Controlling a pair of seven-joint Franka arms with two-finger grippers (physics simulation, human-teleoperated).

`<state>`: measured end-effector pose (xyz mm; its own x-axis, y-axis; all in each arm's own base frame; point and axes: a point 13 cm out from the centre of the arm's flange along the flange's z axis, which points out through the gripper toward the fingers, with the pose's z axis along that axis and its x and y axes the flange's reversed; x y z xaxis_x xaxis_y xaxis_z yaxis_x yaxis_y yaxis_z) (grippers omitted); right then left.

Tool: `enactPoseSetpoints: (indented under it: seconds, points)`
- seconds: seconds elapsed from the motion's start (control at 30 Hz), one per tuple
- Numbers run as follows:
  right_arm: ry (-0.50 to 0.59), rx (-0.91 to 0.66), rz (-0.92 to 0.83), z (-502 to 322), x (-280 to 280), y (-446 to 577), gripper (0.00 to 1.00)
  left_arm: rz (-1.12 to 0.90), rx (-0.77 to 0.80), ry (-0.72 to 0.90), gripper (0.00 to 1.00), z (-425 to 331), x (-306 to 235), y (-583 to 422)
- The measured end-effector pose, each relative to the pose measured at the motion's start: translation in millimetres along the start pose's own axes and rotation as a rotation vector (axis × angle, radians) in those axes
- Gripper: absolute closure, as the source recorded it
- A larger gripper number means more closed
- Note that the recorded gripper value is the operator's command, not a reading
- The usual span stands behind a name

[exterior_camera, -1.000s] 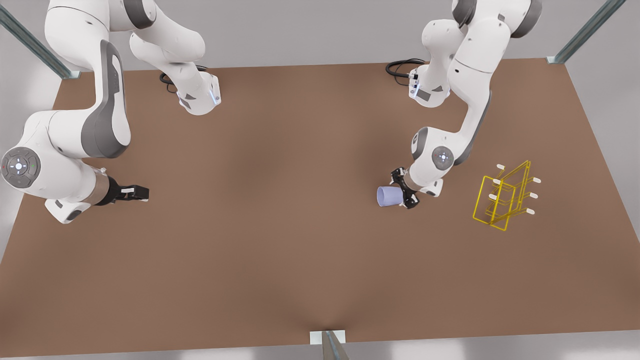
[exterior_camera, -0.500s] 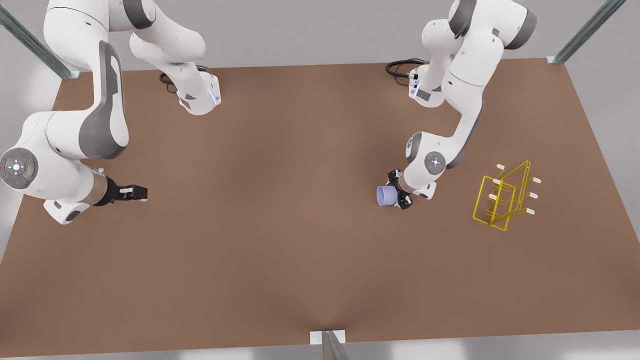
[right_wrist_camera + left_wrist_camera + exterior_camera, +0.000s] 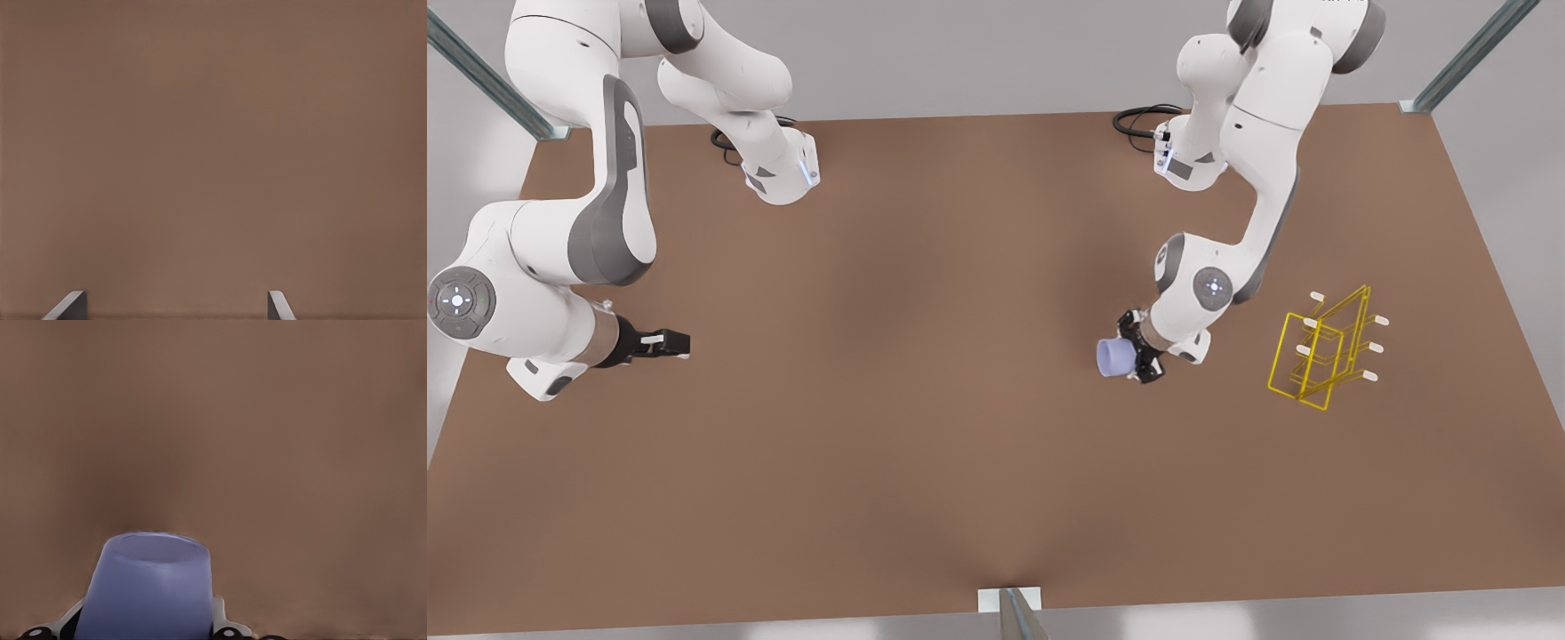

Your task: Place the cup on the cup holder

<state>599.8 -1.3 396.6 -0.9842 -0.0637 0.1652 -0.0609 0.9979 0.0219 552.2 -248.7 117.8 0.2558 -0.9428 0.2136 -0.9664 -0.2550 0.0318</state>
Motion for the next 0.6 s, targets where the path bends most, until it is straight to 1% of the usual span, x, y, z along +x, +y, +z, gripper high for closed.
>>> enactPoseSetpoints:
  seconds: [0.1,0.17,0.27,0.37,0.5,0.6]
  points:
    - [0.000,0.000,-0.002,0,0,0,0.00,0.019,-0.005,-0.057,0.29,-31,-13,-35]
    - [0.000,0.000,-0.003,0,0,0,0.00,0.045,-0.012,-0.140,0.29,-48,-37,-47]
    - [0.000,0.000,-0.004,0,0,0,0.00,0.077,0.015,-0.399,0.29,-57,-93,-55]
    - [0.000,-0.001,-0.005,0,0,0,0.00,0.132,0.076,-0.725,0.29,-73,-142,-44]
    - [0.001,-0.001,-0.007,1,0,0,0.00,0.213,0.166,-0.977,0.29,-117,-135,-21]
    - [0.001,-0.001,-0.007,1,0,0,0.00,0.218,0.226,-1.225,0.29,-160,-170,-34]
